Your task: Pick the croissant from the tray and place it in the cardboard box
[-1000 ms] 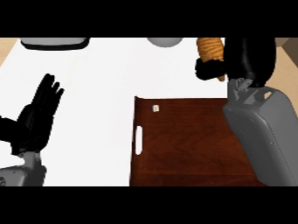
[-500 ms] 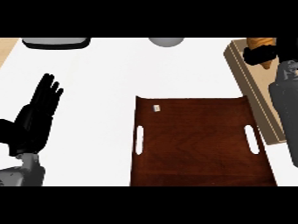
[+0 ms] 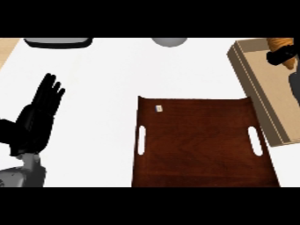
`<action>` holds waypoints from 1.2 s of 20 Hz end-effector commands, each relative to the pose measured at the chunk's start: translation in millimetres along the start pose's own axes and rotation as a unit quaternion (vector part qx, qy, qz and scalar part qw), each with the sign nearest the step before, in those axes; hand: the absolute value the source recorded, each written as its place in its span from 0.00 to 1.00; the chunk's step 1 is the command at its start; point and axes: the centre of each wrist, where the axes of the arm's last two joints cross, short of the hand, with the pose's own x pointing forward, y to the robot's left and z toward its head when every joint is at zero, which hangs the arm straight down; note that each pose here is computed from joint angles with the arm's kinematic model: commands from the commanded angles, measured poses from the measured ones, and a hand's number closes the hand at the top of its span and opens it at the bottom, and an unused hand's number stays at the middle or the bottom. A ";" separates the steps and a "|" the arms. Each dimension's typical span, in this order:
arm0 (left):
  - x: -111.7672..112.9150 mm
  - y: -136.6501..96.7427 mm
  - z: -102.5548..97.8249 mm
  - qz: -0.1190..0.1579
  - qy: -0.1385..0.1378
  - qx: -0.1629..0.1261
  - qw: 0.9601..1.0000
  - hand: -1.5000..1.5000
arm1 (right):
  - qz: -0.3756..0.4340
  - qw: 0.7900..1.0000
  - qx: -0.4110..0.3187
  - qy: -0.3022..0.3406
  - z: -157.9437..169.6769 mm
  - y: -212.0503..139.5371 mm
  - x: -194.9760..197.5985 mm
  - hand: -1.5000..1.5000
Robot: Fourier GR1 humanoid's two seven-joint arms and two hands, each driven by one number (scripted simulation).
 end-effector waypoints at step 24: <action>-5.4 7.3 -0.9 0.000 0.002 0.005 1.000 0.50 | -0.354 0.932 -0.071 0.029 -43.0 -8.0 -66.3 0.00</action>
